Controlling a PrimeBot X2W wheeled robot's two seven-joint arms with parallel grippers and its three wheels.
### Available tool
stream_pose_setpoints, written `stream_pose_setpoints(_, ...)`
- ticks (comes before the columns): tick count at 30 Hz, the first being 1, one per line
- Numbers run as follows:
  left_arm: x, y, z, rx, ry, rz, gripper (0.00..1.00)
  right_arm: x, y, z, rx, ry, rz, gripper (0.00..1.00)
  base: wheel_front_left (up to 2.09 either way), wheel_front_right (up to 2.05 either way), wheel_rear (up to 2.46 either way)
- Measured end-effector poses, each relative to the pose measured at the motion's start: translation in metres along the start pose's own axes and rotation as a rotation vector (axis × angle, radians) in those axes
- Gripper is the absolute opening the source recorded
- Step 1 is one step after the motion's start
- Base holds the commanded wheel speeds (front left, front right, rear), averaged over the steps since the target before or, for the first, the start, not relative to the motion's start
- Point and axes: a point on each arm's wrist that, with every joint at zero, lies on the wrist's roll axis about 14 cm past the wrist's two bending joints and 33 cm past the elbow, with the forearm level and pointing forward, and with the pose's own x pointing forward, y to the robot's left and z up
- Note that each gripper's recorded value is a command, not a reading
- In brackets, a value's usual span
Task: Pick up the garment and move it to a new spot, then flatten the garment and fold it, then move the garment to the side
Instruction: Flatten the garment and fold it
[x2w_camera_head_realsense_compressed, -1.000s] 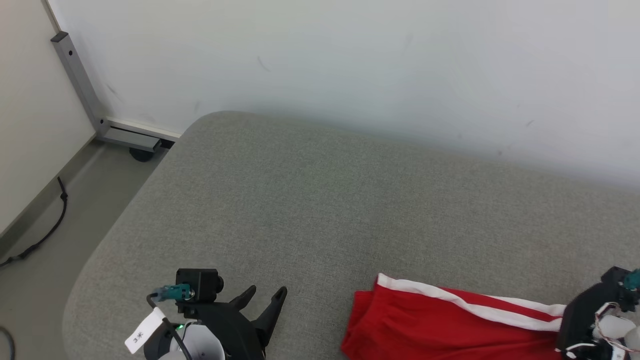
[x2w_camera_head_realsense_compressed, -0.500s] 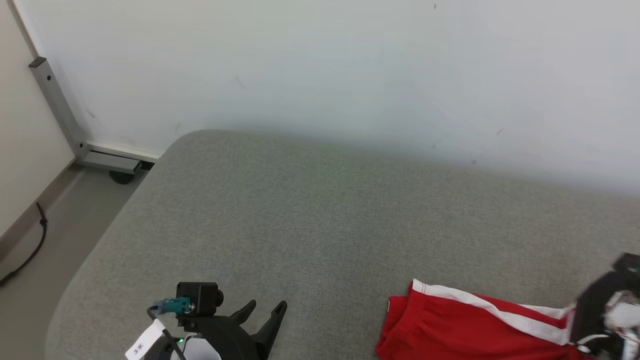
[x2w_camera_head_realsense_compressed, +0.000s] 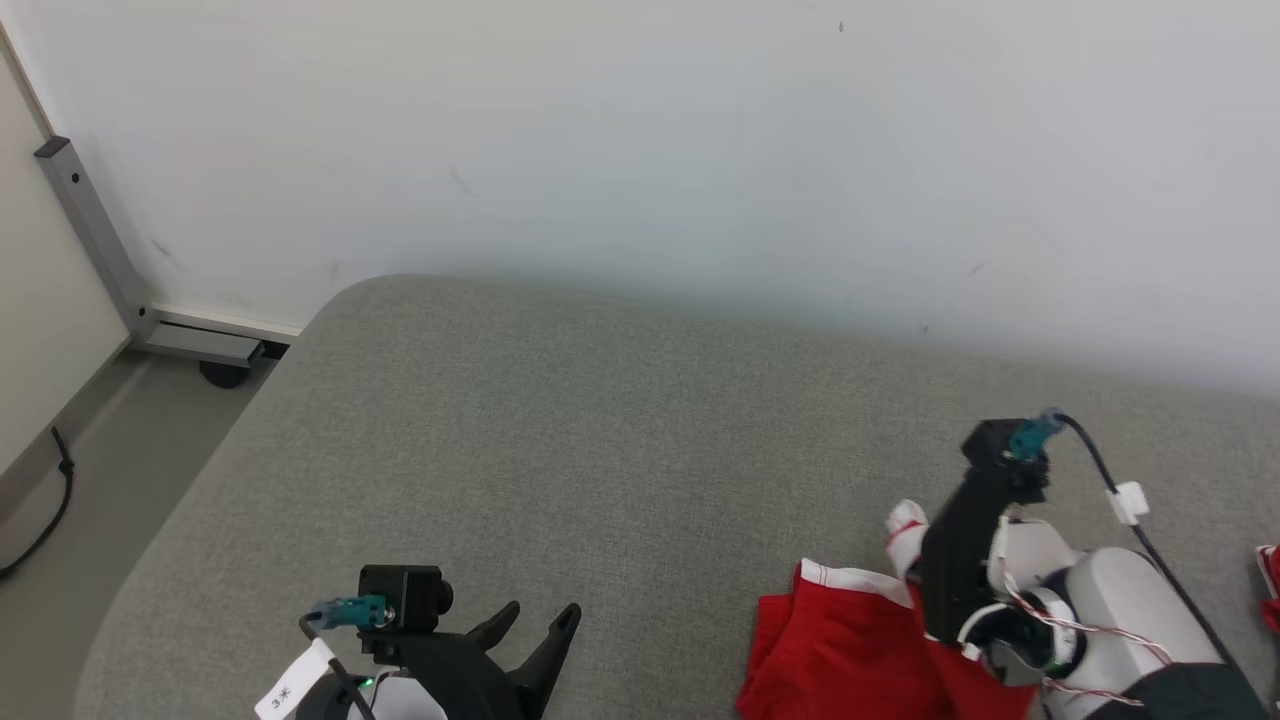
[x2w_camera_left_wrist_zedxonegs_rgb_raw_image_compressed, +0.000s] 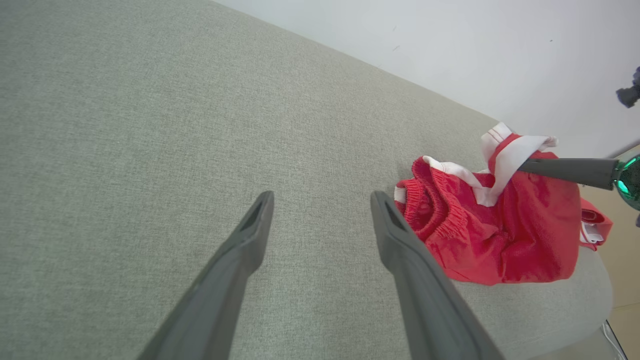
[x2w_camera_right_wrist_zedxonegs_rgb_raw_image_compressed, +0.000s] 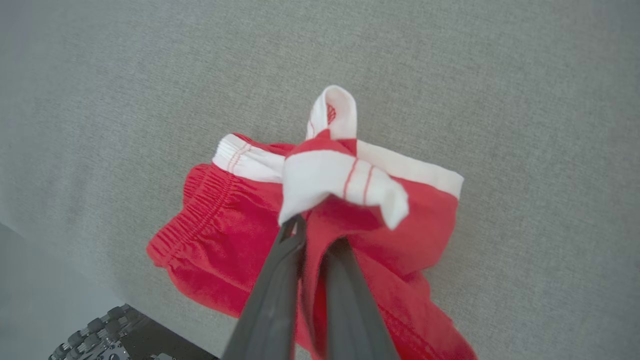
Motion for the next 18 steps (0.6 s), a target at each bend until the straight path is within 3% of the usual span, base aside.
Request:
stream_pose_setpoints(4,0.001,-0.004,0.001,0.003,0.001,-0.011,1.00,-0.002,0.025,0.008,-0.021,-0.006,0.049,0.00,0.00,0.00,0.00)
stream_pose_setpoints(18,0.003,-0.009,-0.002,-0.007,0.008,-0.026,1.00,0.008,0.038,0.006,0.021,0.049,0.047,0.00,0.00,0.00,0.00)
